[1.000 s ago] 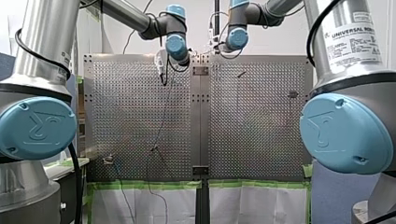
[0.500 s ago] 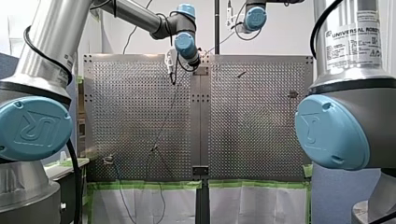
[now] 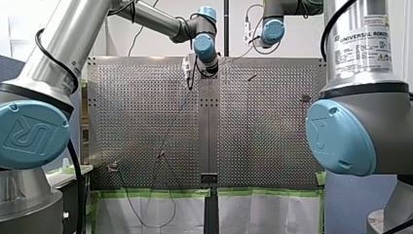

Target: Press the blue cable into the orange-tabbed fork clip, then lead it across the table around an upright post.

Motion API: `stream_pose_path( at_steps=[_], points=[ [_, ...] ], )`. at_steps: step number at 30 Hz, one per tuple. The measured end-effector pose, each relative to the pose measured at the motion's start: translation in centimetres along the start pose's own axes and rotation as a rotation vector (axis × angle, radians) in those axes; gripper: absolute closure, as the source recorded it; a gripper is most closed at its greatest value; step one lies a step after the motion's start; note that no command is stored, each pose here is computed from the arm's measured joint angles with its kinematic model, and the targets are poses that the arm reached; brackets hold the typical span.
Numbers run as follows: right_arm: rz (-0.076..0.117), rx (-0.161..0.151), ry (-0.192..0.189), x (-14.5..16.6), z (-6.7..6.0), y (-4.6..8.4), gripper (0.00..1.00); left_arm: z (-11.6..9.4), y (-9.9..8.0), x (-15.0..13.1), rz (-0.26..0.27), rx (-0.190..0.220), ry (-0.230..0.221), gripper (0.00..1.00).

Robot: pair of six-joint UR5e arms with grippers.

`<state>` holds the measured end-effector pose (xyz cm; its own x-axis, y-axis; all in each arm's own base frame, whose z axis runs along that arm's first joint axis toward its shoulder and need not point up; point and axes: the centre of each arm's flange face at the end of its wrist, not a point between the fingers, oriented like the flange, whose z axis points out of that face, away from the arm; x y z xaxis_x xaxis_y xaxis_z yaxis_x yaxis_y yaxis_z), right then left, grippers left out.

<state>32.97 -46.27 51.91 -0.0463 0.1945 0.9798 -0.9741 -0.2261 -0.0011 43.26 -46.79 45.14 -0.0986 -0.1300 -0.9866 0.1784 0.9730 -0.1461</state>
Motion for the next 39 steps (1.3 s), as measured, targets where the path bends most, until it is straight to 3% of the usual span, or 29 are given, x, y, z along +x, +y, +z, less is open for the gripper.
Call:
stream_pose_path(
  at_steps=[5, 12, 17, 23, 31, 39],
  points=[
    [0.007, -0.005, -0.012, -0.8, 0.4, 0.5, 1.00, 0.3, -1.1, -0.8, -0.015, 0.010, -0.003, 1.00],
    [0.020, -0.027, -0.015, -1.0, 0.9, 1.9, 1.00, 1.5, -2.6, 0.4, -0.002, 0.014, 0.028, 1.00],
    [0.021, -0.044, -0.017, -1.3, 1.4, 3.0, 1.00, 2.5, -3.0, -0.4, -0.025, 0.020, 0.004, 1.00],
    [0.036, -0.052, -0.020, -1.7, 2.1, 4.3, 1.00, 3.9, -3.6, -0.5, -0.034, 0.033, 0.003, 1.00],
    [0.043, -0.066, -0.026, -2.4, 2.8, 5.8, 1.00, 5.6, -4.6, 1.1, -0.019, 0.040, 0.051, 1.00],
    [0.041, -0.083, -0.056, -4.8, 4.0, 7.0, 1.00, 7.7, -5.4, 2.3, -0.031, 0.051, 0.059, 1.00]
  ],
)
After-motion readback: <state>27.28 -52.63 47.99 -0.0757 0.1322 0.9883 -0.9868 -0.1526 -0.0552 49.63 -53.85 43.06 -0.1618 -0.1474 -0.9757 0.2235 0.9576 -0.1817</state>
